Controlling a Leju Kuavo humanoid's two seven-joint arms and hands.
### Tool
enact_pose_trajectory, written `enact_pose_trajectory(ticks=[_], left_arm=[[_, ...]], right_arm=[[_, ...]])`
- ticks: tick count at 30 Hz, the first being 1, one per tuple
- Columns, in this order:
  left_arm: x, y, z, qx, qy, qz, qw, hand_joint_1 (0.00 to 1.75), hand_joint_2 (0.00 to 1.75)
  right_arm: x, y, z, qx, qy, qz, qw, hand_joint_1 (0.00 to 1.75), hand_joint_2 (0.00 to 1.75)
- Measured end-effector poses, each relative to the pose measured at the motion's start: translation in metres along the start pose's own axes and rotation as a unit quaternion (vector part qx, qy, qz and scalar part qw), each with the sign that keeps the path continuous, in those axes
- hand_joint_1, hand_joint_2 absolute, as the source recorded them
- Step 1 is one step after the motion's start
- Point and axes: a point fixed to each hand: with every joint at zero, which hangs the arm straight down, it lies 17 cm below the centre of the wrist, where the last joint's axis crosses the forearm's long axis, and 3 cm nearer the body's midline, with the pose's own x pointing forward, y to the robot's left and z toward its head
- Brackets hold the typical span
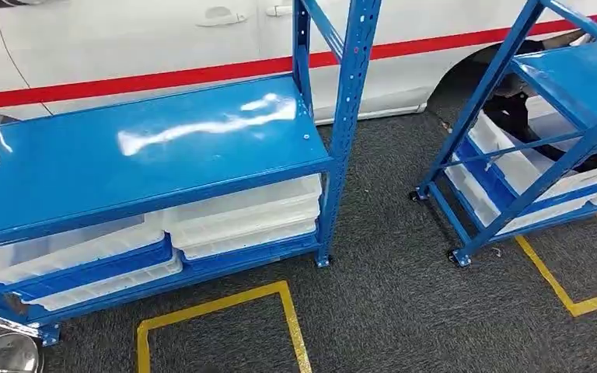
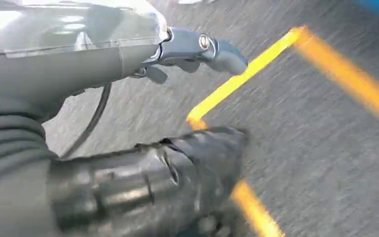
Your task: Take the parts from the cabinet and place them on the table.
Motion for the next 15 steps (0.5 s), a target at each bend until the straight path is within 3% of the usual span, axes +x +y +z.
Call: enact_pose_trajectory(ticks=[5, 13, 14, 15], left_arm=[[0.035, 0.008, -0.004, 0.018, -0.069, -0.046, 0.996, 0.0, 1.75], [-0.012, -0.012, 0.005, -0.032, 0.001, 0.009, 0.999, 0.0, 1.75], [-0.021, -0.015, 0.008, -0.039, 0.012, 0.018, 0.999, 0.0, 1.75], [-0.03, -0.017, 0.01, -0.046, 0.023, 0.025, 0.998, 0.0, 0.0]], right_arm=[[0.009, 0.0, 0.0, 0.006, -0.025, 0.034, 0.999, 0.0, 1.75], [0.007, -0.006, 0.0, -0.001, -0.018, -0.039, 0.999, 0.0, 1.75], [0.006, -0.006, 0.0, -0.002, -0.017, -0.051, 0.999, 0.0, 0.0], [0.005, -0.006, 0.0, -0.002, -0.015, -0.063, 0.998, 0.0, 0.0]])
